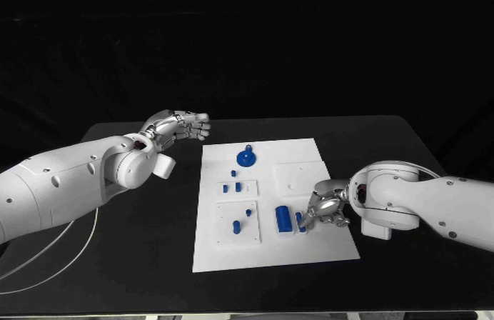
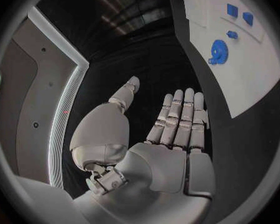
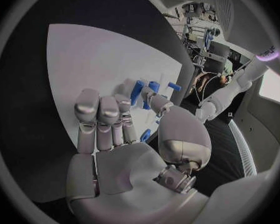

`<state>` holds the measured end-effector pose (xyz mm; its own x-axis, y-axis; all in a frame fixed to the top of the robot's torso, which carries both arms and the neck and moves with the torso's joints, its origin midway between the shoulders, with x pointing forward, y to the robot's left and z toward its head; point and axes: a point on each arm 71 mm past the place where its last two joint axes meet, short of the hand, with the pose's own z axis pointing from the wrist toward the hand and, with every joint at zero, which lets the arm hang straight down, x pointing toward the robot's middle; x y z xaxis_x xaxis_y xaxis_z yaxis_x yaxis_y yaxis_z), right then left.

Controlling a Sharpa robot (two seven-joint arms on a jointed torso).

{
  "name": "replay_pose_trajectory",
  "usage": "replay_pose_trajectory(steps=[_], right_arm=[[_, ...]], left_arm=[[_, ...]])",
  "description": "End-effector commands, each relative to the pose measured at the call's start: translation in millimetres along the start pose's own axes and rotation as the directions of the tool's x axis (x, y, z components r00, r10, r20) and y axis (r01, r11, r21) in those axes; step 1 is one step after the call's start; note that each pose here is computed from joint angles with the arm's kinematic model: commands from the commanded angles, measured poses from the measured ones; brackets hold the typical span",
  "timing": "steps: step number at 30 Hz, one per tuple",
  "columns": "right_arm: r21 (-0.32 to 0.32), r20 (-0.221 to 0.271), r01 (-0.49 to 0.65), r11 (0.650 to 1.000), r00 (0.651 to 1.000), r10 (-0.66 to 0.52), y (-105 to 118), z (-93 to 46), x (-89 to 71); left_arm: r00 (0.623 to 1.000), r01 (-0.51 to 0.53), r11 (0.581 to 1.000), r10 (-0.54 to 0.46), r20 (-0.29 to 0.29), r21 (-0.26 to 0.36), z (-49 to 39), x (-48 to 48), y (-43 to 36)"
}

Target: Assemble the parts on the task board

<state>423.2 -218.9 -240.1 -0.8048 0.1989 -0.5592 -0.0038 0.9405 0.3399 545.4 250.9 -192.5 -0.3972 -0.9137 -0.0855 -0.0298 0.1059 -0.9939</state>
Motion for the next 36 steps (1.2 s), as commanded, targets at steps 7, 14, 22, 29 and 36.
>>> replay_pose_trajectory(steps=[7,14,22,29,36], right_arm=[[-0.016,-0.042,0.04,0.999,0.998,-0.041,1.6,0.1,3.6],[-0.014,-0.041,0.041,0.999,0.998,-0.042,2.3,1.6,3.1],[-0.011,-0.013,0.028,1.0,1.0,-0.028,3.0,4.0,0.1],[-0.02,0.0,0.02,1.0,1.0,-0.02,3.1,3.9,-1.0],[-0.031,-0.005,0.013,0.999,1.0,-0.014,4.9,3.5,0.0]], left_arm=[[1.0,0.01,1.0,-0.01,-0.014,0.005,0.2,1.8,-0.7],[1.0,0.01,1.0,-0.01,-0.012,0.005,-0.1,1.1,-0.6],[1.0,0.01,1.0,-0.01,-0.015,0.005,0.3,2.1,-0.7],[1.0,0.01,1.0,-0.01,-0.013,0.004,0.2,1.5,-0.6],[1.0,0.01,1.0,-0.01,-0.012,0.004,0.1,1.2,-0.5]])
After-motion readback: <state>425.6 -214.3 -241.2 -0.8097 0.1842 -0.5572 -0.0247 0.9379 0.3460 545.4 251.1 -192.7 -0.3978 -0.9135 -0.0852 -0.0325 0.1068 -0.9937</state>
